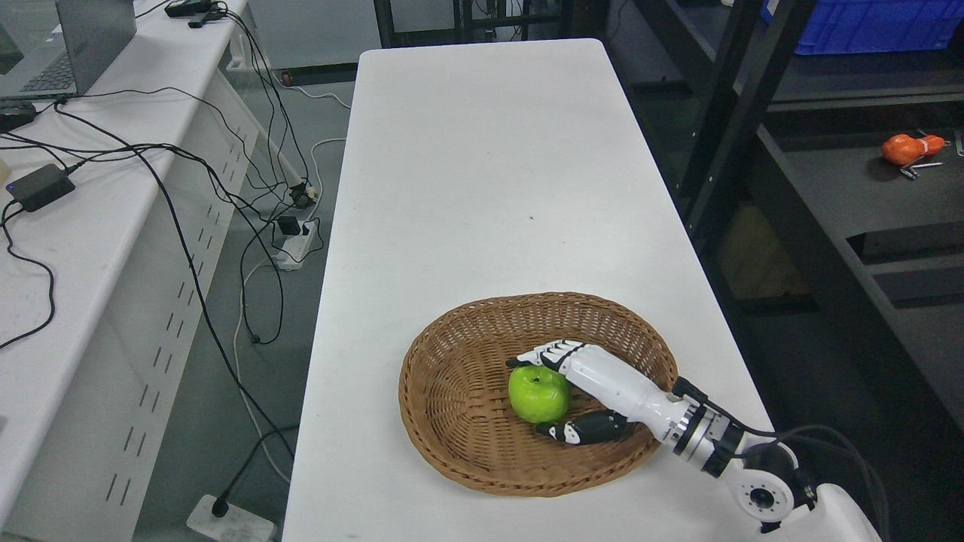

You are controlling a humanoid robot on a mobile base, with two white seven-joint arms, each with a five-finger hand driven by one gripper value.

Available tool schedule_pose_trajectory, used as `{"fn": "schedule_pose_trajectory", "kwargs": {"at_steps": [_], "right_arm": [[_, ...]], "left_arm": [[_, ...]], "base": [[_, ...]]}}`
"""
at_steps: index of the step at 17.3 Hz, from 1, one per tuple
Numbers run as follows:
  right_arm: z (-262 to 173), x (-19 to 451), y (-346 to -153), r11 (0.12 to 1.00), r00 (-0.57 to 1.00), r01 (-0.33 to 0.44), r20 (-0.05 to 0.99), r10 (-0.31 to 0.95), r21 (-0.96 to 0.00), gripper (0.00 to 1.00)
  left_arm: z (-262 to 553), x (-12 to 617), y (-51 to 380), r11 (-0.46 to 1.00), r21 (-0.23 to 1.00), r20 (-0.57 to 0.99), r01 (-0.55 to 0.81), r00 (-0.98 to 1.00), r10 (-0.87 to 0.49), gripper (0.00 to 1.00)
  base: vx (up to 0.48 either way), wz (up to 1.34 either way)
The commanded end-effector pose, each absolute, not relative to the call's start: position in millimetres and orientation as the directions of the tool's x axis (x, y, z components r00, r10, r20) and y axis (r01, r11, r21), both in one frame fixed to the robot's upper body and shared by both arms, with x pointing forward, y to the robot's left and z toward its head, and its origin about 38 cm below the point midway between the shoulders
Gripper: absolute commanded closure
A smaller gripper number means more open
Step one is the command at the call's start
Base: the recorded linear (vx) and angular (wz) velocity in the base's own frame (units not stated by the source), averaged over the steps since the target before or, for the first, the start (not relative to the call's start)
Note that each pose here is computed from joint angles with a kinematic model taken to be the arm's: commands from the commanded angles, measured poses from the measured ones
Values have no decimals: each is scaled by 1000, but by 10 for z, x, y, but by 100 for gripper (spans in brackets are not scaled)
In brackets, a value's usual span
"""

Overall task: Place green apple on left shelf middle layer
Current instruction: 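Close the right hand fingers around the green apple, then lift the green apple out of the basket with the right hand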

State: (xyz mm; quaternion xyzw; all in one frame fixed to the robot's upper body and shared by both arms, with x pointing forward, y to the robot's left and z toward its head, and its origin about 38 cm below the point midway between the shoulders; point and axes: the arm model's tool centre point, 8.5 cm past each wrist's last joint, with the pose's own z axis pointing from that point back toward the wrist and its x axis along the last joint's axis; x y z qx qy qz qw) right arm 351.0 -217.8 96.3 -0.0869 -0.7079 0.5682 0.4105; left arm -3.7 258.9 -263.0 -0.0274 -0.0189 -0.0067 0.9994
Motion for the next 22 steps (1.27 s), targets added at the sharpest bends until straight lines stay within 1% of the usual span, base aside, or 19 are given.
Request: {"fn": "schedule_pose_trajectory", "kwargs": {"at_steps": [1,3,4,5,6,7,8,11,13,17,18,20,21,22], "right_arm": [[941,3526,-2205,347,-632,-346,490,601,-872,39],[968,3538,-2289,348,-626,-333,481,614,-877,46],[967,3544,-2307,350,-621,-332,482,618,-876,48],[980,3548,-2337,357,-616,-326,483,622,-875,54],[991,3553,-2367,366,-610,-320,486,625,-874,72],[1008,3563,-2406,374,-605,-311,486,631,-874,83],[1048,3576,-2495,386,-596,-293,483,642,-875,97],[1285,3588,-2794,426,-578,-201,458,675,-882,99],[1585,3532,-2959,492,-596,-80,437,673,-867,99],[1695,3535,-3337,566,-479,27,486,731,-824,99],[1708,3525,-3399,585,-458,62,498,736,-808,100],[1679,3521,-3520,642,-375,128,563,737,-756,100],[1674,3524,-3620,658,-321,162,591,740,-735,100],[1658,3515,-3678,668,-286,191,610,739,-719,100]], "left_arm": [[-2621,-36,2701,999,-38,39,15,999,-14,0],[-2621,-38,2701,999,-38,37,15,999,-14,0],[-2621,-38,2702,999,-36,37,15,999,-14,0],[-2621,-43,2703,999,-36,36,15,999,-13,0],[-2621,-36,2701,999,-38,39,15,999,-14,0],[-2621,-38,2702,999,-36,37,15,999,-14,0],[-2621,-38,2701,999,-38,37,15,999,-14,0],[-2621,-38,2701,999,-38,37,15,999,-14,0],[-2621,-38,2701,999,-38,37,15,999,-14,0],[-2621,-38,2701,999,-38,37,15,999,-14,0],[-2621,-38,2702,999,-36,37,15,999,-14,0],[-2621,-38,2701,999,-38,37,15,999,-14,0],[-2621,-38,2701,999,-38,37,15,999,-14,0],[-2621,-38,2701,999,-38,37,15,999,-14,0]], "base": [[0,0],[0,0],[0,0],[0,0],[0,0],[0,0],[0,0],[0,0],[0,0],[0,0],[0,0],[5,0],[11,-1],[1,-13]]}}
